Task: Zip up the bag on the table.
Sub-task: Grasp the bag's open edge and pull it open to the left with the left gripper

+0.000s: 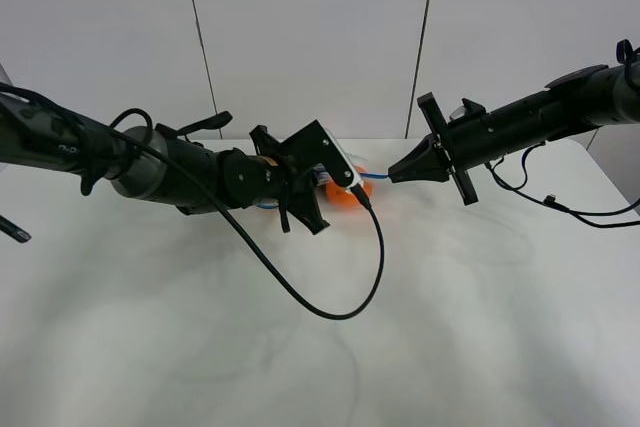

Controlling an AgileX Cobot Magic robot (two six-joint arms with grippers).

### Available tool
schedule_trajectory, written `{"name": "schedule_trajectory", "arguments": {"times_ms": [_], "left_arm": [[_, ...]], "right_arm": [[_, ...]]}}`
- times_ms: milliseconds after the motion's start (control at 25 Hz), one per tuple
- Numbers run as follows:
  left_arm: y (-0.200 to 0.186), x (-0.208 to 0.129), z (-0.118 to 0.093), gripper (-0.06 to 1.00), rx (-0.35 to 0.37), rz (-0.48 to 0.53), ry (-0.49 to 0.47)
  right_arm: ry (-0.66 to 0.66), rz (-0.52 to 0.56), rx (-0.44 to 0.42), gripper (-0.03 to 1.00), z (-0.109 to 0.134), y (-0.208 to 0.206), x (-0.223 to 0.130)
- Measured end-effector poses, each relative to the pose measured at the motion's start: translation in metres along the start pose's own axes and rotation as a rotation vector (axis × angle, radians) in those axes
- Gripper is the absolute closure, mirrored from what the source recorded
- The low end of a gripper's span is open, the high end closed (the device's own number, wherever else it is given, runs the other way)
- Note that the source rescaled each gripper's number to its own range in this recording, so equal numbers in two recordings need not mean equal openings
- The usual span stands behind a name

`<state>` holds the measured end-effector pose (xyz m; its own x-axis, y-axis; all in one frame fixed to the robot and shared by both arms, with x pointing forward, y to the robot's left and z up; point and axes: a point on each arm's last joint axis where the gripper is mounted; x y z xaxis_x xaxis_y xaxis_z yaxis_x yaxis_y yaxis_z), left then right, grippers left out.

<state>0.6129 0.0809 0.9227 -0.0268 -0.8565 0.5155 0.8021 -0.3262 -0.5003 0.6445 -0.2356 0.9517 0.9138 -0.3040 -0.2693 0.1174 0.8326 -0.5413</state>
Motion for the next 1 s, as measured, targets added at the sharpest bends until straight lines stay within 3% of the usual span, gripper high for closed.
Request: {"name": "schedule_trajectory", "arguments": {"times_ms": [480, 1000], "left_arm": [[0.003, -0.063, 0.046, 0.94, 0.074, 0.133, -0.031], [-0.002, -0.111, 0.076, 0.94, 0.121, 0.228, -0.085]], "right_arm": [[0.000, -0.001, 0.006, 0.97, 0.001, 0.000, 0.000], [0.003, 0.004, 0.018, 0.97, 0.002, 0.001, -0.001]]}}
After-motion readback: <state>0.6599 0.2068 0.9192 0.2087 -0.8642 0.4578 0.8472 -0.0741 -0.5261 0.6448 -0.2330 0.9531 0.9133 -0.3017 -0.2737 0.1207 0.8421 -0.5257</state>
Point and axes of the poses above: a point on each arm's last joint axis where the gripper is mounted, y pointing out along that axis toward the gripper, z along the wrist's bending axis when the last joint is at zero, x = y × z, and after that the axes turned 12 degrees about y, right-handed
